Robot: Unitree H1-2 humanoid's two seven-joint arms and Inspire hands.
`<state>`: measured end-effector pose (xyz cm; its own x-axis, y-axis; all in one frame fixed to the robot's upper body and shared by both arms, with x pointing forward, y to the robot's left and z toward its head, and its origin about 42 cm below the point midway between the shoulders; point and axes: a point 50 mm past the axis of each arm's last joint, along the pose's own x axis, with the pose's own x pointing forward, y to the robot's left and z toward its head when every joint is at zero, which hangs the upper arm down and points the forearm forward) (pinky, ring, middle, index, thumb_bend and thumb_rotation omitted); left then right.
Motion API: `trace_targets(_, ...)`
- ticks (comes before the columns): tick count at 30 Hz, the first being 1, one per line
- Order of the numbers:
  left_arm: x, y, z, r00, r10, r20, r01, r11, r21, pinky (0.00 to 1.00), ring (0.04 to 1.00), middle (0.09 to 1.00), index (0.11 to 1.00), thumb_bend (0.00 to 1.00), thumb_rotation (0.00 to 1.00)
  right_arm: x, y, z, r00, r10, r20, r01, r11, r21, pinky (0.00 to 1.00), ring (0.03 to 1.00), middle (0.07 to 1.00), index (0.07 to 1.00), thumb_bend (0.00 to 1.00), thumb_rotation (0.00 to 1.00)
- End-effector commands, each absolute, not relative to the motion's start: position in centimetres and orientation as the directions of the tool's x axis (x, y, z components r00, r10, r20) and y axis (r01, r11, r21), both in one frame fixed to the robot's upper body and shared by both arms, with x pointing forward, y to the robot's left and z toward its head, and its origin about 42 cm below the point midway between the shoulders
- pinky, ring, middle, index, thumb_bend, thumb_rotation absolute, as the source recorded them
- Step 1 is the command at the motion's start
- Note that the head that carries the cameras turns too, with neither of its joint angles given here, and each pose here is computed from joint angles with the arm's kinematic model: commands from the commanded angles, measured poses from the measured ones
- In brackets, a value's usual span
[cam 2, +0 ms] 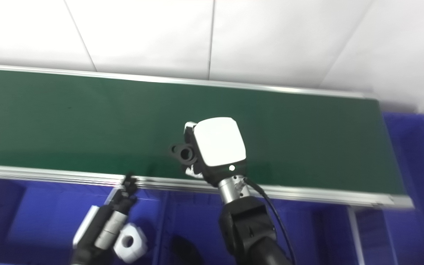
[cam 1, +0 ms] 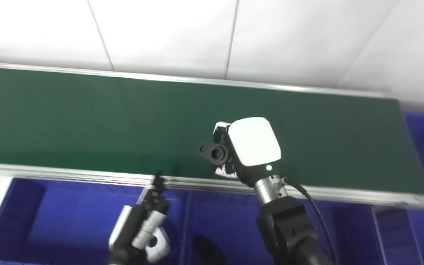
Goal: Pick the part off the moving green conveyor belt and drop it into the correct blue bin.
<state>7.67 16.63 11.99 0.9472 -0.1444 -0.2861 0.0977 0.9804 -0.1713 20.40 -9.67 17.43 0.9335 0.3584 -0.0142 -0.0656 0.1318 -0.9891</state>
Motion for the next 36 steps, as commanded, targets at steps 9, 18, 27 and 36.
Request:
trace_targets(9, 9.2, 18.0, 14.0, 0.957, -0.167, -0.235, 0.119, 0.971, -0.207, 1.0, 1.0, 1.0, 1.0, 0.67, 0.7, 14.1, -10.4, 17.3, 0.937, 0.34, -0.083, -0.128, 0.11, -0.986, 0.05, 0.099, 0.172, 0.48, 0.52, 0.13)
trace_targets(18, 9.4, 18.1, 14.5, 0.956, -0.169, -0.241, 0.124, 0.974, -0.191, 1.0, 1.0, 1.0, 1.0, 0.69, 0.69, 12.8, -11.3, 13.5, 0.91, 0.333, -0.246, -0.275, 0.04, -0.961, 0.04, 0.094, 0.168, 0.478, 0.52, 0.13)
trace_targets(27, 9.3, 17.8, 14.7, 0.956, -0.168, -0.24, 0.116, 0.97, -0.216, 1.0, 1.0, 1.0, 1.0, 0.68, 0.68, 13.1, -12.8, 10.1, 0.882, 0.244, -0.403, -0.411, -0.021, -0.911, 0.09, 0.154, 0.233, 0.48, 0.52, 0.15)
trace_targets(36, 9.2, 17.7, 14.7, 0.957, -0.16, -0.241, 0.108, 0.971, -0.214, 1.0, 1.0, 1.0, 1.0, 0.69, 0.67, 12.9, -13.0, 9.6, 0.855, 0.178, -0.488, -0.474, -0.114, -0.873, 0.41, 0.522, 0.644, 0.741, 1.0, 0.68)
